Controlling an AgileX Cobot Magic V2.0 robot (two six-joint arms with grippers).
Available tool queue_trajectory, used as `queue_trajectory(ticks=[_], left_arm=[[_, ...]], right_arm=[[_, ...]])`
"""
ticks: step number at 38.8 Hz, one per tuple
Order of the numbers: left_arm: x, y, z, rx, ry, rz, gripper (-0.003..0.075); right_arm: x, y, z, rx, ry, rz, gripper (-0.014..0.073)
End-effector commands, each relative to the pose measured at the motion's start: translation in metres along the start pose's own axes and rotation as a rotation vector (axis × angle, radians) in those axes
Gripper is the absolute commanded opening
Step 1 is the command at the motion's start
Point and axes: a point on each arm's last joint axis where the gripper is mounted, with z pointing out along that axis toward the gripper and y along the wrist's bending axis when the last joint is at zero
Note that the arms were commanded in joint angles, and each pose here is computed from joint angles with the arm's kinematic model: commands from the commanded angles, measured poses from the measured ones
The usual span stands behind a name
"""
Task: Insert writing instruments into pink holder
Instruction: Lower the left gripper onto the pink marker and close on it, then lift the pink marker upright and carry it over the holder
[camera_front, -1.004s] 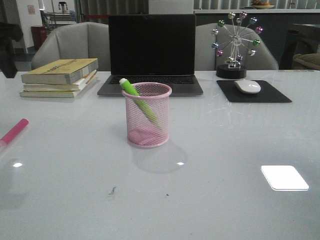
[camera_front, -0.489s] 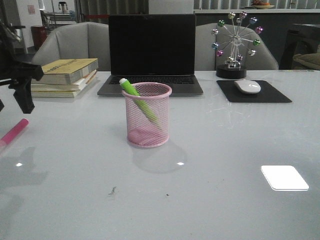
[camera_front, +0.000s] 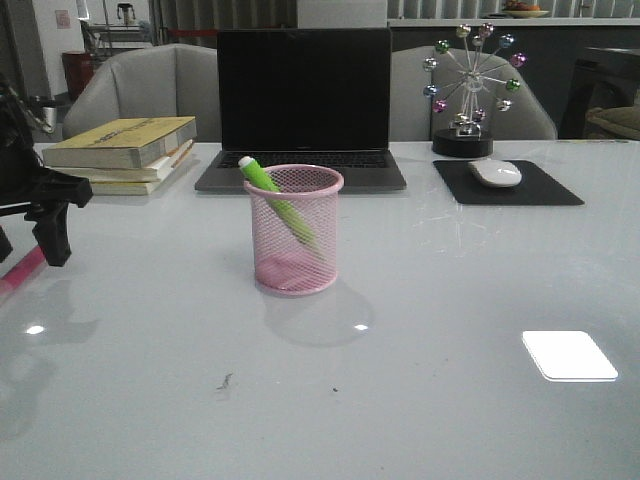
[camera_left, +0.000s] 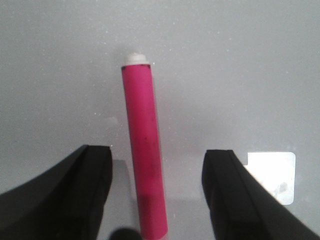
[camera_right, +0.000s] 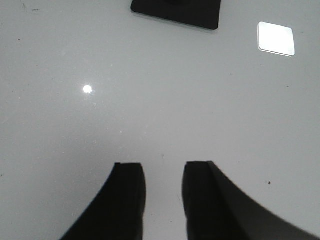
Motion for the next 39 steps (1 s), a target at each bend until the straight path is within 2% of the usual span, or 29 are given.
queue_trajectory(ticks=[1, 11, 14, 22, 26, 27, 32, 35, 39], left_arm=[[-0.016, -0.003, -0.024, 0.000, -0.122, 0.007, 0.0447], [-0.018, -0.003, -0.024, 0.000, -0.148, 0.007, 0.0445], [-0.018, -0.003, -0.024, 0.000, -0.148, 0.007, 0.0422], [-0.017, -0.003, -0.023, 0.000, -0.131, 0.007, 0.0314], [-0.015, -0.003, -0.023, 0.000, -0.118, 0.007, 0.0229], [0.000, -0.002, 0.019, 0.006, 0.050, -0.003, 0.0281], [0.000, -0.004, 0.019, 0.010, 0.052, -0.002, 0.0082], [-0.002, -0.007, 0.018, 0.014, 0.035, 0.003, 0.0111], [-0.006, -0.013, 0.013, 0.019, 0.012, 0.015, 0.0094]], right_arm=[[-0.014, -0.003, -0.009, 0.020, -0.105, -0.017, 0.0335], [-0.014, -0.003, -0.009, 0.020, -0.105, -0.017, 0.0335], [-0.014, -0.003, -0.009, 0.020, -0.105, -0.017, 0.0335], [-0.014, -0.003, -0.009, 0.020, -0.105, -0.017, 0.0335], [-0.014, -0.003, -0.009, 0.020, -0.104, -0.017, 0.0335], [-0.010, -0.003, -0.009, 0.018, -0.065, -0.017, 0.0335], [-0.010, -0.003, -0.009, 0.017, -0.063, -0.017, 0.0335], [-0.010, -0.003, -0.009, 0.017, -0.063, -0.017, 0.0335], [-0.010, -0.003, -0.008, 0.017, -0.062, -0.017, 0.0335]])
